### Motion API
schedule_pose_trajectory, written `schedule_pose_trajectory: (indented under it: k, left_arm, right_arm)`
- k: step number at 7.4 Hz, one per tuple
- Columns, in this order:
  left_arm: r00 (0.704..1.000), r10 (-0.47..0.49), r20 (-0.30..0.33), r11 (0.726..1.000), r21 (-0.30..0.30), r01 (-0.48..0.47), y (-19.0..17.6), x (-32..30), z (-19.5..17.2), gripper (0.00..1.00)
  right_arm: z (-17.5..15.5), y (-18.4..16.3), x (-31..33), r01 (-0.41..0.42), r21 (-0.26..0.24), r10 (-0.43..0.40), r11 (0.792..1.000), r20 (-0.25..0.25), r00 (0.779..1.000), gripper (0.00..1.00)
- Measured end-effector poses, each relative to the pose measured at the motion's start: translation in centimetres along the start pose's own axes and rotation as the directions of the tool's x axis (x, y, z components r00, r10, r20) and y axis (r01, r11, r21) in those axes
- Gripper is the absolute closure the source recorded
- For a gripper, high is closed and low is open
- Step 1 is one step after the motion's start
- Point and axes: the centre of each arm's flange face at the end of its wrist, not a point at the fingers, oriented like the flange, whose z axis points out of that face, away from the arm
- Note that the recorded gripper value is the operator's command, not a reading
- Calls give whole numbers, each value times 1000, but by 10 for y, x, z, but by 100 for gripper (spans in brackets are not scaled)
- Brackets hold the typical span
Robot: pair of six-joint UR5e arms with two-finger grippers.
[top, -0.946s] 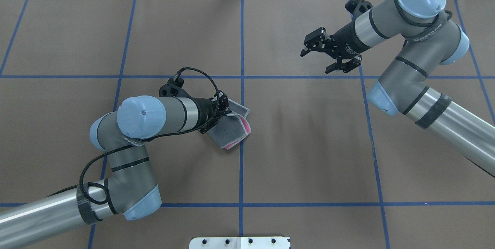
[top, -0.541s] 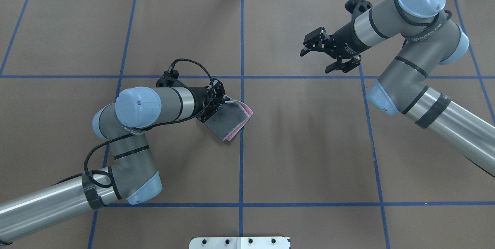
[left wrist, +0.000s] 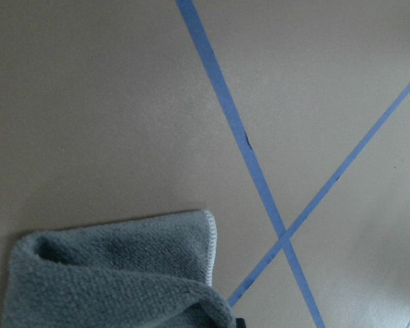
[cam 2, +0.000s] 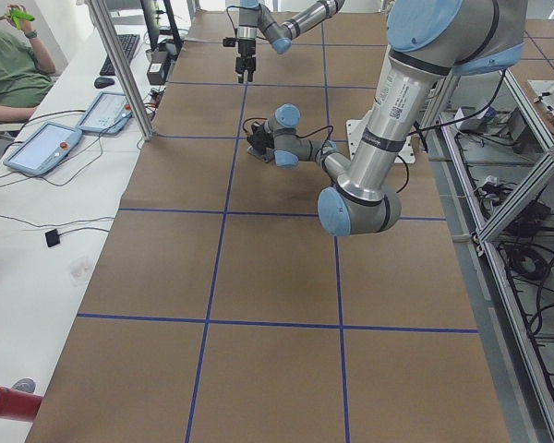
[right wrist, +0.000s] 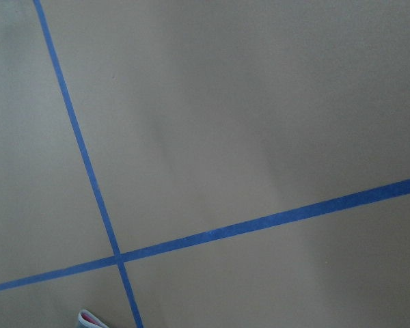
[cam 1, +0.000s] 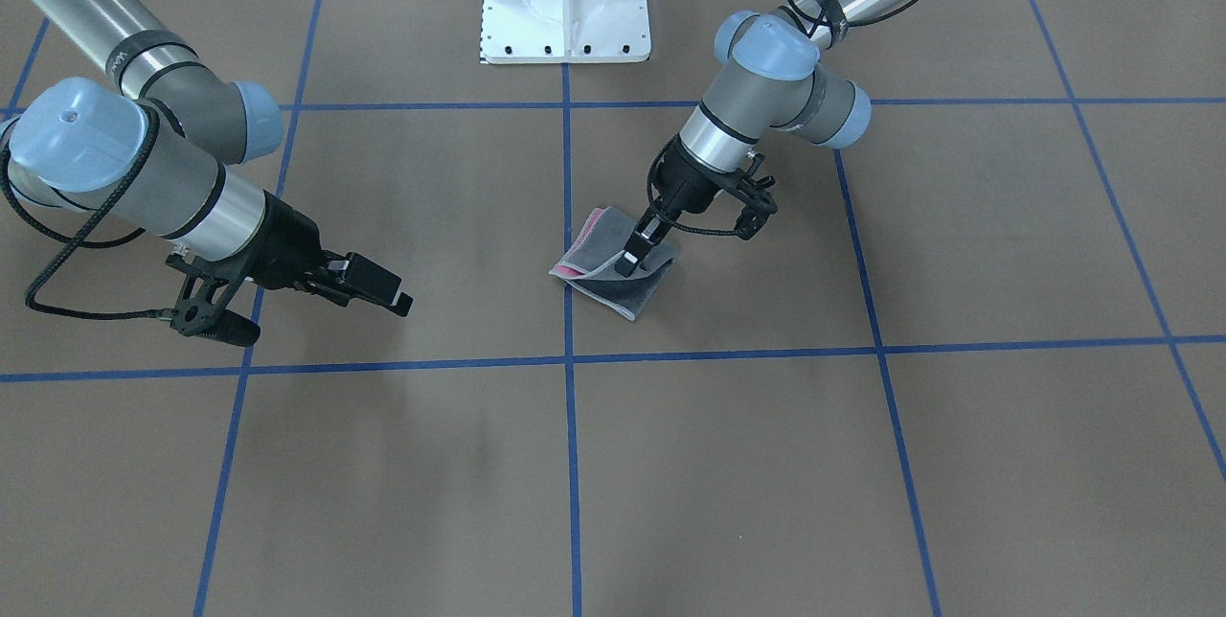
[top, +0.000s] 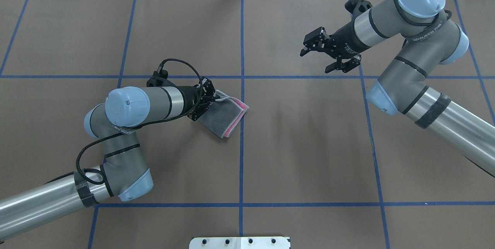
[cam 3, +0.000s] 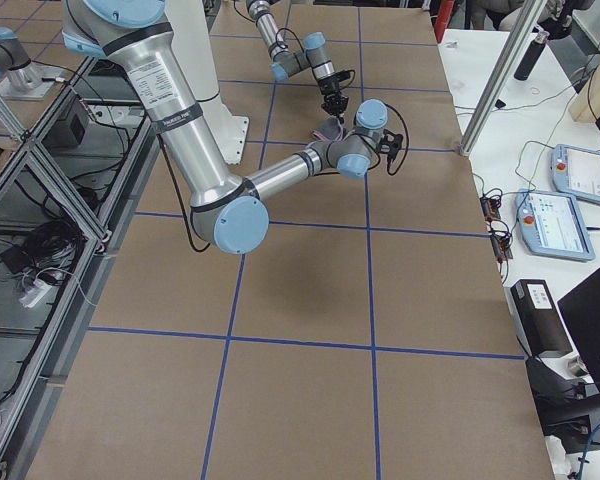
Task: Fold towel twice with both arms
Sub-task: 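Lay the folded end onto the far end and open the left gripper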
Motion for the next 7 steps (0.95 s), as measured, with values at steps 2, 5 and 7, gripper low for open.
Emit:
schedule_pose_trajectory:
  k: [2,5,7]
  left_arm:
    - [1000,-3,11,1000,12,3,-6,-6,5,100]
    - [999,-28,21,999,23,28,-10,-9,12,1]
    - [999,-31,20,999,31,30,-12,-10,15,0]
  right_arm:
    - [0,0,0,0,1,0,1000,0,1000,1]
    - [0,0,0,1,1,-1,1000,0,1000,1]
    - [0,0,0,1,1,-1,1000,0,1000,1]
